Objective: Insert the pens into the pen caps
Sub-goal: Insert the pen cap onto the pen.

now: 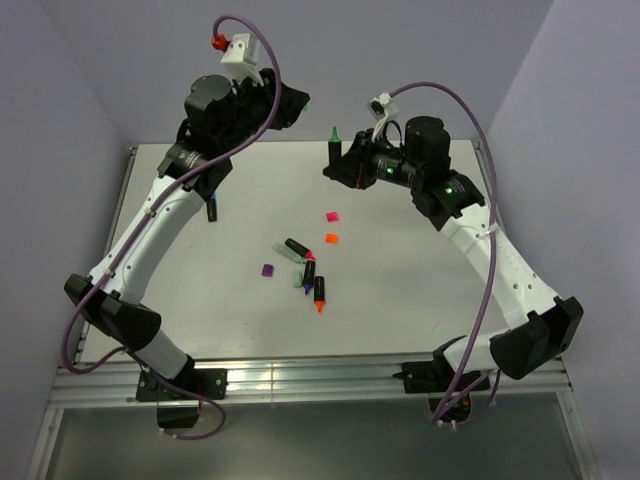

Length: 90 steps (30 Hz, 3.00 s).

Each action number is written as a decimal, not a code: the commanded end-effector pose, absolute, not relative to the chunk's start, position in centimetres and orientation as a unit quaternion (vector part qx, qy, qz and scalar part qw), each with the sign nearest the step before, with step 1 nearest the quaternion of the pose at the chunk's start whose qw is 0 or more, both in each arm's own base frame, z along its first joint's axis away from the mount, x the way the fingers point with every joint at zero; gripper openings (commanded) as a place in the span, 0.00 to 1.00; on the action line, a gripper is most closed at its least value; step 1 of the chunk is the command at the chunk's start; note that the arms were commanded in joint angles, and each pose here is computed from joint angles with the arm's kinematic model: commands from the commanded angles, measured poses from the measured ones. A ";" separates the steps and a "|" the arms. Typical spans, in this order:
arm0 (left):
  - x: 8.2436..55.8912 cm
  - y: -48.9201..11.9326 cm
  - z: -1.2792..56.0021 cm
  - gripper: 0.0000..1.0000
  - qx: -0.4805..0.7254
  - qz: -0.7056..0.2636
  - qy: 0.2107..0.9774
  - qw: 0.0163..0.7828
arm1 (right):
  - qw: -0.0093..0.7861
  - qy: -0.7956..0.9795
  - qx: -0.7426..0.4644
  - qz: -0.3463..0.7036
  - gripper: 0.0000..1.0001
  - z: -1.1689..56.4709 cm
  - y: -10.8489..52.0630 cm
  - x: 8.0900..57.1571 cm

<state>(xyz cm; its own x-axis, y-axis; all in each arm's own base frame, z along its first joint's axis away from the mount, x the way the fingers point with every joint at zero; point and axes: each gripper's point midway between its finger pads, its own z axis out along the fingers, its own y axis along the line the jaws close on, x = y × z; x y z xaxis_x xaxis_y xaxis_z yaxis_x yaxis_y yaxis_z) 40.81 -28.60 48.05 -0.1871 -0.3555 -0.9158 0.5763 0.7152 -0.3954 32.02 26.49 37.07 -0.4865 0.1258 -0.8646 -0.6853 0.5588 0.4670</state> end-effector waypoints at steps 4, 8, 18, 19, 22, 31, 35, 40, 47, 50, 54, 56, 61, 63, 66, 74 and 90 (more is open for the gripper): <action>41.2 -28.9 50.6 0.00 0.032 -0.335 0.660 0.672 | 0.481 0.726 -0.175 0.460 0.00 40.7 29.2 32.1; 40.8 -30.4 51.0 0.00 0.031 -0.321 0.656 0.682 | 0.457 0.731 -0.175 0.475 0.00 40.0 30.3 31.9; 40.3 -31.4 50.2 0.00 0.038 -0.318 0.663 0.677 | 0.453 0.732 -0.170 0.480 0.00 40.1 30.5 32.0; 40.4 -31.3 50.1 0.00 0.038 -0.315 0.664 0.677 | 0.454 0.732 -0.168 0.480 0.00 40.2 30.4 32.0; 40.2 -31.6 49.7 0.00 0.041 -0.310 0.666 0.677 | 0.457 0.728 -0.169 0.482 0.00 40.7 30.5 32.0; 40.1 -31.7 48.8 0.00 0.045 -0.301 0.674 0.673 | 0.465 0.739 -0.149 0.465 0.00 40.0 29.7 32.9; 40.2 -31.6 48.1 0.00 0.045 -0.290 0.679 0.673 | 0.479 0.752 -0.128 0.435 0.00 39.4 28.8 34.0; 40.0 -32.0 47.5 0.00 0.050 -0.285 0.683 0.671 | 0.479 0.754 -0.126 0.431 0.00 39.4 28.7 34.2; 39.8 -32.8 47.3 0.00 0.056 -0.288 0.684 0.668 | 0.481 0.755 -0.124 0.428 0.00 39.5 28.7 34.5; 39.6 -33.2 47.0 0.00 0.060 -0.289 0.686 0.665 | 0.482 0.756 -0.120 0.426 0.00 39.5 28.6 34.7; 39.5 -33.2 46.5 0.00 0.061 -0.286 0.689 0.663 | 0.481 0.758 -0.110 0.426 0.00 39.6 28.2 35.1; 39.4 -33.0 46.7 0.00 0.061 -0.285 0.688 0.665 | 0.481 0.759 -0.108 0.426 0.00 39.6 28.1 35.3; 39.4 -33.1 46.4 0.00 0.063 -0.283 0.689 0.664 | 0.486 0.759 -0.103 0.421 0.00 39.7 27.7 35.5; 39.5 -33.1 45.9 0.00 0.063 -0.280 0.694 0.661 | 0.492 0.759 -0.099 0.415 0.00 39.8 27.5 35.6; 39.5 -33.1 44.9 0.00 0.064 -0.273 0.701 0.656 | 0.504 0.755 -0.099 0.408 0.00 40.4 27.1 35.9; 38.8 -33.9 42.3 0.00 0.076 -0.255 0.714 0.647 | 0.532 0.742 -0.105 0.395 0.00 42.7 27.0 37.0; 35.2 -32.1 47.5 0.32 0.071 -0.334 0.676 0.653 | 0.640 0.674 -0.167 0.331 0.00 47.5 25.5 37.2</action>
